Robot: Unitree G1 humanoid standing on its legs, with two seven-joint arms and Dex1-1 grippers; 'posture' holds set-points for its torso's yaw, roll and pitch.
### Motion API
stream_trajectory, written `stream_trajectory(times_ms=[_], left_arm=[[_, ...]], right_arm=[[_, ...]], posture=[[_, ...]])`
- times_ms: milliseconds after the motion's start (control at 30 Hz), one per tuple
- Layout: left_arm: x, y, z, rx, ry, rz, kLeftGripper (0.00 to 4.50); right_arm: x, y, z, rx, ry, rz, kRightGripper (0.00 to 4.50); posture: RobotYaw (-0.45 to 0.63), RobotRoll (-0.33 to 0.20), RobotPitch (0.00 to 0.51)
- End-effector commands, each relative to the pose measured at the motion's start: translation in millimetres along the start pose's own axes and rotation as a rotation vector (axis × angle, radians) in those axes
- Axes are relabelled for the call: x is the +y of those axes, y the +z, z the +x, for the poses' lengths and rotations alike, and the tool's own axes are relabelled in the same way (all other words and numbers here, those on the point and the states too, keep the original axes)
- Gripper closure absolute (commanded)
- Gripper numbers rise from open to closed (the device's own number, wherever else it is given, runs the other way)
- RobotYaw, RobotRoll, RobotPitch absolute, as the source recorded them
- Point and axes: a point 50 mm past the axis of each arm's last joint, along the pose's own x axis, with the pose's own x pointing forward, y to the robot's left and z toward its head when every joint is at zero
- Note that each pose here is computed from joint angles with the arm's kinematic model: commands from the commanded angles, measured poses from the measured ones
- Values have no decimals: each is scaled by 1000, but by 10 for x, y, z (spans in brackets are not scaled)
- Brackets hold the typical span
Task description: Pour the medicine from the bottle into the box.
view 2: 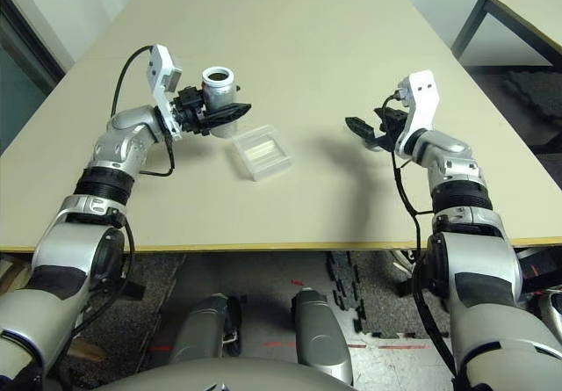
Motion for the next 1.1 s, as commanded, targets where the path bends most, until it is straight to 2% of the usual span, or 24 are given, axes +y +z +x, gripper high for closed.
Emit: stream_trajectory(times_ms=[33,233,533,667,767,867,1000,1100], left_arm=[[123,115,-45,23,52,61,1858],[194,167,-57,43,80,91,1858],[228,192,-59,54,86,108,1858],[243,106,-64,166,110,191,1858],[236,40,-2,332,125,427,1858],[160,93,177,484,44,872,1858],[-78,290,564,508,-202,1497,1858],[-143,300,683,549,-378,1839,1858]], right_arm=[[194,5,3,75,191,-101,0],[417,9,56,107,339,-159,0],[465,11,91,86,345,-151,0],[461,8,104,71,333,-128,0],[454,0,114,73,329,-127,0],[441,-5,130,73,325,-126,0],[416,35,172,44,313,-103,0],[403,77,203,20,311,-82,0]], posture=[[-210,0,53],[-212,0,44],[-216,0,43],[-212,0,43],[-205,0,37],[-202,0,27],[-188,0,9],[-184,0,0]])
